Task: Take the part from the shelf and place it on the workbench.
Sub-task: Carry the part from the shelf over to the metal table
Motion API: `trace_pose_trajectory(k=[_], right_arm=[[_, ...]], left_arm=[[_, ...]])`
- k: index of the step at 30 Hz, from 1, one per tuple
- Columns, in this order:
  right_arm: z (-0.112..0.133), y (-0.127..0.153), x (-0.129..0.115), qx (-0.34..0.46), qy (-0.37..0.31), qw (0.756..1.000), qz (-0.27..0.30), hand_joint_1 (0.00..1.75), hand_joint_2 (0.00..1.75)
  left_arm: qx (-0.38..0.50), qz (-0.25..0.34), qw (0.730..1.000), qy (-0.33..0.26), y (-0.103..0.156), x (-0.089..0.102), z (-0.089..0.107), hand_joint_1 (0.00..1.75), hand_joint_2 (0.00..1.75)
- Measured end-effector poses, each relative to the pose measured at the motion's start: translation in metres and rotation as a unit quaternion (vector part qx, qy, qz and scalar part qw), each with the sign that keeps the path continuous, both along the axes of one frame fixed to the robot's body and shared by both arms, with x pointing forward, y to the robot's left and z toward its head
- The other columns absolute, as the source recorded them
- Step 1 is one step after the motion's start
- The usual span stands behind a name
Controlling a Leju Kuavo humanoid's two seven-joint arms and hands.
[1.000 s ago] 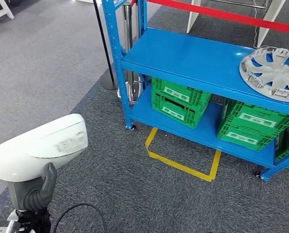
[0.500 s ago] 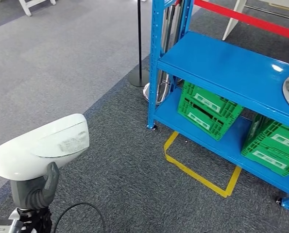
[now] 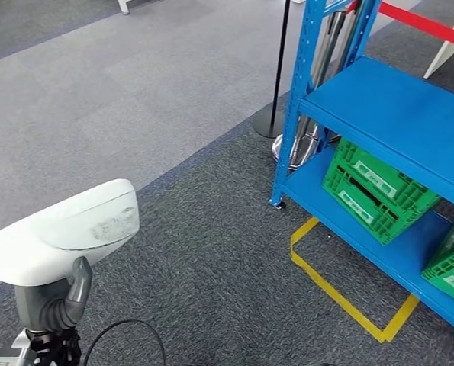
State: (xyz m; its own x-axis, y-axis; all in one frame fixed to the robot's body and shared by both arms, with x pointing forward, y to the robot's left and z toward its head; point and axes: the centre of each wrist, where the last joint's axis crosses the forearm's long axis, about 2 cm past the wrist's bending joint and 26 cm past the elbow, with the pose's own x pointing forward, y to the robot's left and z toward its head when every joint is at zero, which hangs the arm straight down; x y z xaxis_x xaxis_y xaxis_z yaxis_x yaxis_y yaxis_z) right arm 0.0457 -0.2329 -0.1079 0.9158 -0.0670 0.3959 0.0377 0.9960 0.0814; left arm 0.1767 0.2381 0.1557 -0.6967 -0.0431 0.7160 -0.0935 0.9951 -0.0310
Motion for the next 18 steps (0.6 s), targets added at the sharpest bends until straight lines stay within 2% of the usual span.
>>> trace_pose_trajectory(k=[18], right_arm=[[0.0000, 0.0015, -0.0011, -0.007, 0.005, 0.999, 0.039, 0.00, 1.75]], left_arm=[[-0.006, 0.013, 1.000, 0.012, -0.0007, -0.0068, -0.0041, 1.75, 1.75]])
